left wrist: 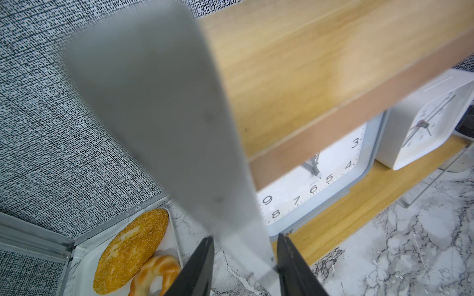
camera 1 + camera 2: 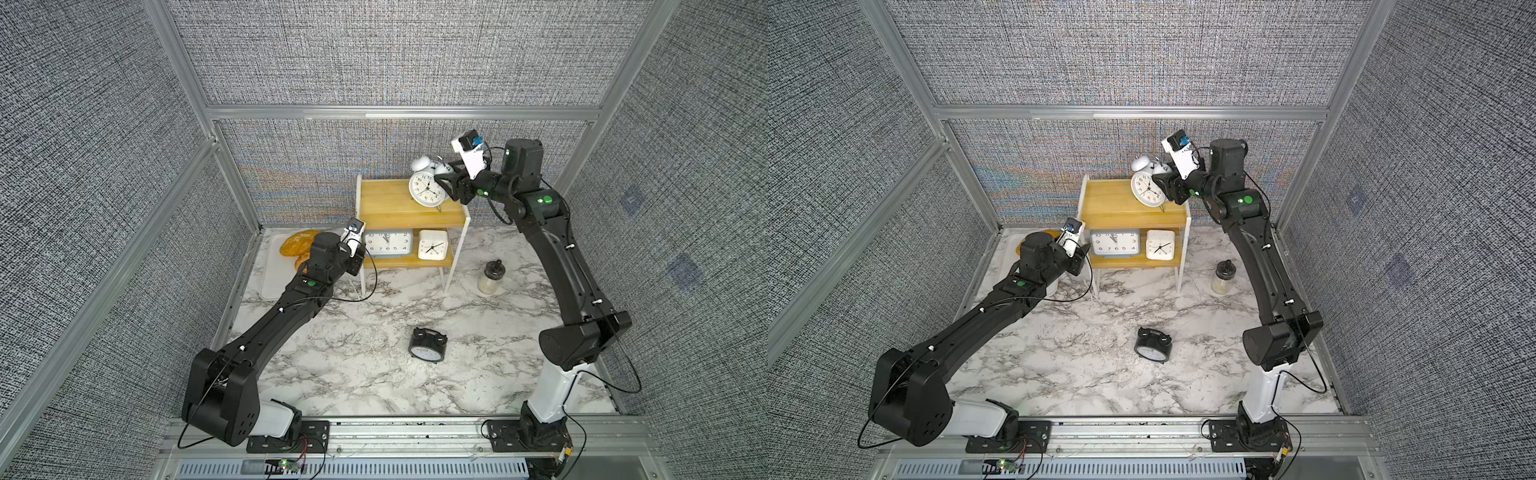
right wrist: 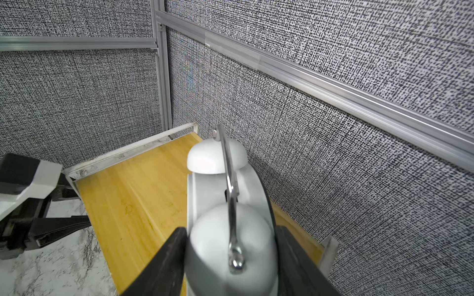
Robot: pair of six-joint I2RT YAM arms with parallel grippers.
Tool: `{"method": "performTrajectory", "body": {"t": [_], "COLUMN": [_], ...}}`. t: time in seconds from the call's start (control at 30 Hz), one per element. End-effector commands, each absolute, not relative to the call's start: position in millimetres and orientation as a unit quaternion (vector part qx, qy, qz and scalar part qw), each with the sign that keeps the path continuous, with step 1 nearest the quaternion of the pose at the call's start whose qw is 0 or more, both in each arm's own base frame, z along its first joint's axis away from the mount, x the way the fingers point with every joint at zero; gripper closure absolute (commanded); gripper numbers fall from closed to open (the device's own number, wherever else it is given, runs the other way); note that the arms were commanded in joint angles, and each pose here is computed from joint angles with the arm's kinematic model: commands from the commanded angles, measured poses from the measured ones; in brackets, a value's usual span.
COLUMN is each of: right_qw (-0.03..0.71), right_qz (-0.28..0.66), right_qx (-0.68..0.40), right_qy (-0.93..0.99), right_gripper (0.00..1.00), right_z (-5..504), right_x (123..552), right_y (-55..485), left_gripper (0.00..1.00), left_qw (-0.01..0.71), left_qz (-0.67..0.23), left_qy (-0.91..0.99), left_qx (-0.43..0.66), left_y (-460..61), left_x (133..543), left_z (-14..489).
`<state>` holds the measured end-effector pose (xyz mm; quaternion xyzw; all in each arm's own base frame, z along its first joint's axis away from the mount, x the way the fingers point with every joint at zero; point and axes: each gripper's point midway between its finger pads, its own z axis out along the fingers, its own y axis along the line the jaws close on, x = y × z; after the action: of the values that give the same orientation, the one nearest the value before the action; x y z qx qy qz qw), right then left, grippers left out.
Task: Place the alarm clocks on the shelf by style
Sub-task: Place the alarm on the shelf.
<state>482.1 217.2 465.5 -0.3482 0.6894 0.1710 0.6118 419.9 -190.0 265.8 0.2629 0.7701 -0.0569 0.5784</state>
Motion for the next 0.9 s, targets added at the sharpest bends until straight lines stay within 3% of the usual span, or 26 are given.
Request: {"method": "performTrajectory", "body": {"t": [0.0, 0.37, 0.57, 0.87], "right_qw": [0.614, 0.615, 0.627, 0.641], "right_qz": [0.166, 0.165, 0.157, 0.152], "right_qx": [-0.344, -0.346, -0.336, -0.328], "right_qy": [0.691, 0.69, 0.685, 0.677], "right_gripper": [0.4, 0.38, 0.21, 0.11], "right_z": [465.1, 464.7, 474.0, 482.8], "right_x": [484.5, 484.0, 480.7, 462.9], "right_y": [215.3, 215.9, 211.1, 203.1], "left_gripper": [0.55, 0.55, 0.55, 0.55], "left_qw": [0.583, 0.581, 0.581, 0.581], "left_qz": [-0.042, -0.042, -0.042, -0.04], "left_qy": [0.77, 0.771, 0.771, 0.771], "left_qx": [0.255, 0.257, 0.257, 0.257], "left_y": [-182.8, -182.9, -182.3, -181.5], "left_x": [423.2, 423.2, 422.7, 422.6], "left_z": [270.1, 267.7, 268.1, 268.2]}}
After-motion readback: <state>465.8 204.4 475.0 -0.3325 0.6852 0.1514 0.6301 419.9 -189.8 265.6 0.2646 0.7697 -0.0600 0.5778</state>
